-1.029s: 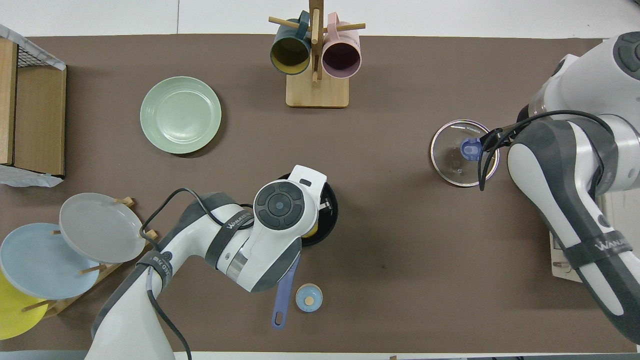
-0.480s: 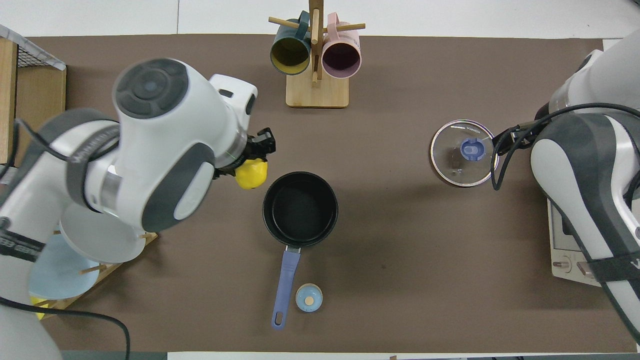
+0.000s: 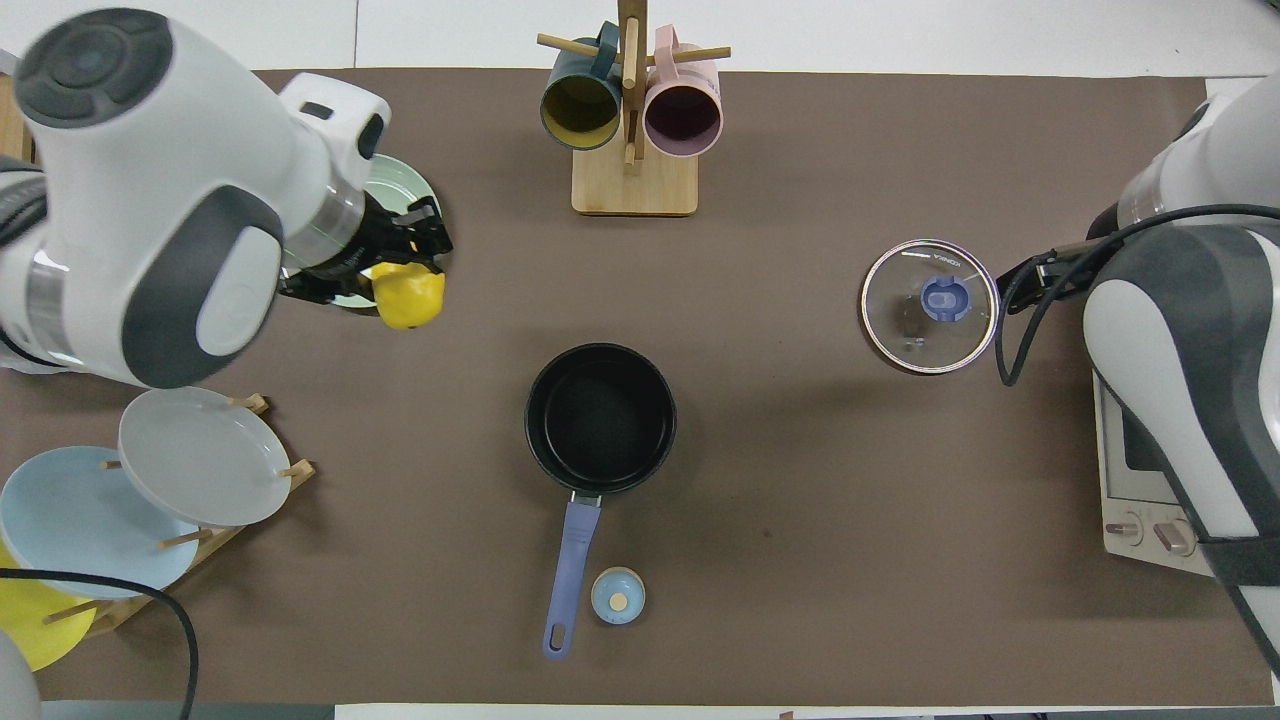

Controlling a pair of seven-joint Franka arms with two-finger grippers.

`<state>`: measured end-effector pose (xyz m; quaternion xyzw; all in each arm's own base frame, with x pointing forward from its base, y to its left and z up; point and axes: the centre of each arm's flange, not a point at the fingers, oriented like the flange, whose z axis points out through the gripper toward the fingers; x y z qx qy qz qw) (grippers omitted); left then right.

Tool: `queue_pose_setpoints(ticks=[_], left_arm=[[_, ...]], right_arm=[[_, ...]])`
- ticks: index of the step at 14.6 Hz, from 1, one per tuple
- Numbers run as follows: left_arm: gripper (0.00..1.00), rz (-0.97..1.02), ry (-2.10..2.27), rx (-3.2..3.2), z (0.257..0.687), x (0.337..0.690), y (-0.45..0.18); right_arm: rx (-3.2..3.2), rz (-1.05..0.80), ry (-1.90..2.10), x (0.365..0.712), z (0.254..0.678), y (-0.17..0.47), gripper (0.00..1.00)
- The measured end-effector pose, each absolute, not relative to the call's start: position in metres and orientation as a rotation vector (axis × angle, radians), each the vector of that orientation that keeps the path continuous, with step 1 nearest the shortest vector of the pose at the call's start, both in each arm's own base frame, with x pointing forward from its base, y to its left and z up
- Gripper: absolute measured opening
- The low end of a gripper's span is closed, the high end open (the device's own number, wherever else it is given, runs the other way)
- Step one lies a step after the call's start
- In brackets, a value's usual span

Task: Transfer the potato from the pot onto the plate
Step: 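Lower the potato onto the green plate and open the left gripper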

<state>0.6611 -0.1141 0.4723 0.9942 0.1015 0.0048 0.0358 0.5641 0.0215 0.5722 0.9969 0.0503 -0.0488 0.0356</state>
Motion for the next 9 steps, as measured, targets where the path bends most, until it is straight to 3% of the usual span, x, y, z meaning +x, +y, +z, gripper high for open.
queue_pose_setpoints(ticks=[3, 9], left_arm=[[0.63, 0.064, 0.284, 3.059, 0.415, 0.688, -0.104], [0.63, 0.083, 0.219, 3.089, 0.344, 0.693, -0.125]], right_arm=[[3.062, -0.161, 0.09, 0.549, 0.603, 0.017, 1.0], [3.065, -0.174, 0.069, 0.553, 0.6, 0.012, 1.0]])
